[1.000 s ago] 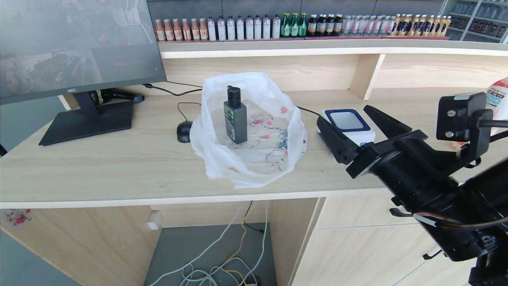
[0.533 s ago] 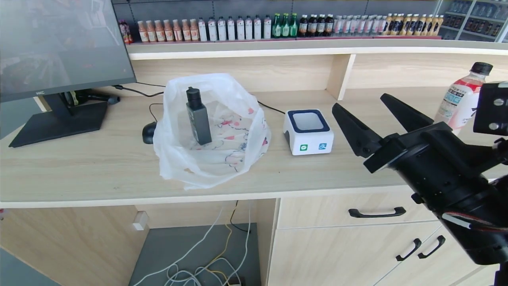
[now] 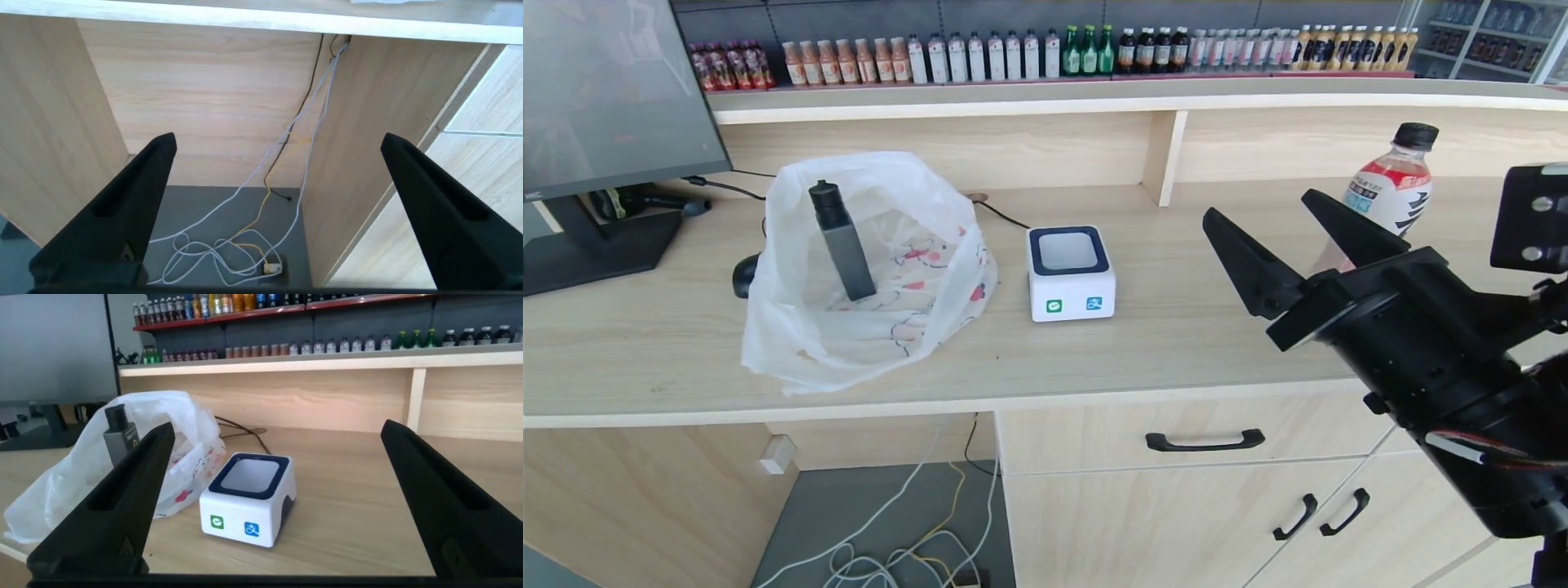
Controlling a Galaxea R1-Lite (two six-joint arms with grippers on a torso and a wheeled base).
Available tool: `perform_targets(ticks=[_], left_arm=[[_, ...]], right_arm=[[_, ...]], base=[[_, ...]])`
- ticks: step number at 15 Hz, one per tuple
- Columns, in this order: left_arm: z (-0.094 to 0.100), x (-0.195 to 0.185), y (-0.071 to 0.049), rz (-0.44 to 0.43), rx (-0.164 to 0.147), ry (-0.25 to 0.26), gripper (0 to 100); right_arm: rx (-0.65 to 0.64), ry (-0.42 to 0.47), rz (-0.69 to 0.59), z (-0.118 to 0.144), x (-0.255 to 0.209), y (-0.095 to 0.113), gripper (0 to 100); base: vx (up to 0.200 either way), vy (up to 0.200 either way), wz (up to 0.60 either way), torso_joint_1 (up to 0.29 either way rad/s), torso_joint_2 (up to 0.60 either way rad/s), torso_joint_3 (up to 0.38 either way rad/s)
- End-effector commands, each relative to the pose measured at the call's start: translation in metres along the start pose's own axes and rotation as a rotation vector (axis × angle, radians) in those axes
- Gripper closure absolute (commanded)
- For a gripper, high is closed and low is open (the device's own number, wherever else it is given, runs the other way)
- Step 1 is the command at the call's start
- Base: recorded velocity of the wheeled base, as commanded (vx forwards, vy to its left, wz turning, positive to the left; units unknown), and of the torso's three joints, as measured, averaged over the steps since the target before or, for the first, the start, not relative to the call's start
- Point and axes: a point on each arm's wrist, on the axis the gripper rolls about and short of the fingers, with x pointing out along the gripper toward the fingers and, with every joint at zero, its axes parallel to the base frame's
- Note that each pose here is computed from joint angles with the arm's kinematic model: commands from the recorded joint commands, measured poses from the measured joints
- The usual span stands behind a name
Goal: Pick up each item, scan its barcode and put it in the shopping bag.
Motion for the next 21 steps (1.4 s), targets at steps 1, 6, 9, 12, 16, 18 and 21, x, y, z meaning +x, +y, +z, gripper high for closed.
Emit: perform_targets(ticks=[1, 6, 9, 12, 16, 18, 21], left_arm=[[0.0, 0.0, 0.0, 0.0, 0.0, -0.001, 0], [0.0, 0.0, 0.0, 0.0, 0.0, -0.001, 0], [0.0, 0.0, 0.0, 0.0, 0.0, -0.001, 0], [0.0, 0.0, 0.0, 0.0, 0.0, -0.001, 0], [0.0, 0.0, 0.0, 0.0, 0.003, -0.001, 0], [0.0, 0.0, 0.0, 0.0, 0.004, -0.001, 0], [0.0, 0.0, 0.0, 0.0, 0.004, -0.001, 0]], right_arm=[[-0.001, 0.005, 0.001, -0.003, 0.002, 0.001, 0], [-0.002, 0.024, 0.009, -0.007, 0.0, 0.002, 0], [-0.005, 0.041, 0.012, -0.01, -0.002, 0.003, 0], [-0.014, 0.074, 0.013, -0.018, -0.005, 0.002, 0], [-0.027, 0.108, 0.007, -0.025, -0.01, 0.0, 0], [-0.034, 0.139, 0.007, -0.03, -0.015, 0.0, 0], [-0.046, 0.184, 0.004, -0.037, -0.024, -0.002, 0]], base=[[0.0, -0.2, 0.0, 0.002, 0.0, -0.002], [0.0, -0.2, 0.0, 0.001, 0.0, 0.001], [0.0, -0.2, 0.0, 0.002, 0.0, -0.001], [0.0, -0.2, 0.0, 0.001, 0.0, 0.002], [0.0, 0.0, 0.0, 0.0, 0.0, 0.0], [0.0, 0.0, 0.0, 0.0, 0.0, 0.0], [0.0, 0.0, 0.0, 0.0, 0.0, 0.0]])
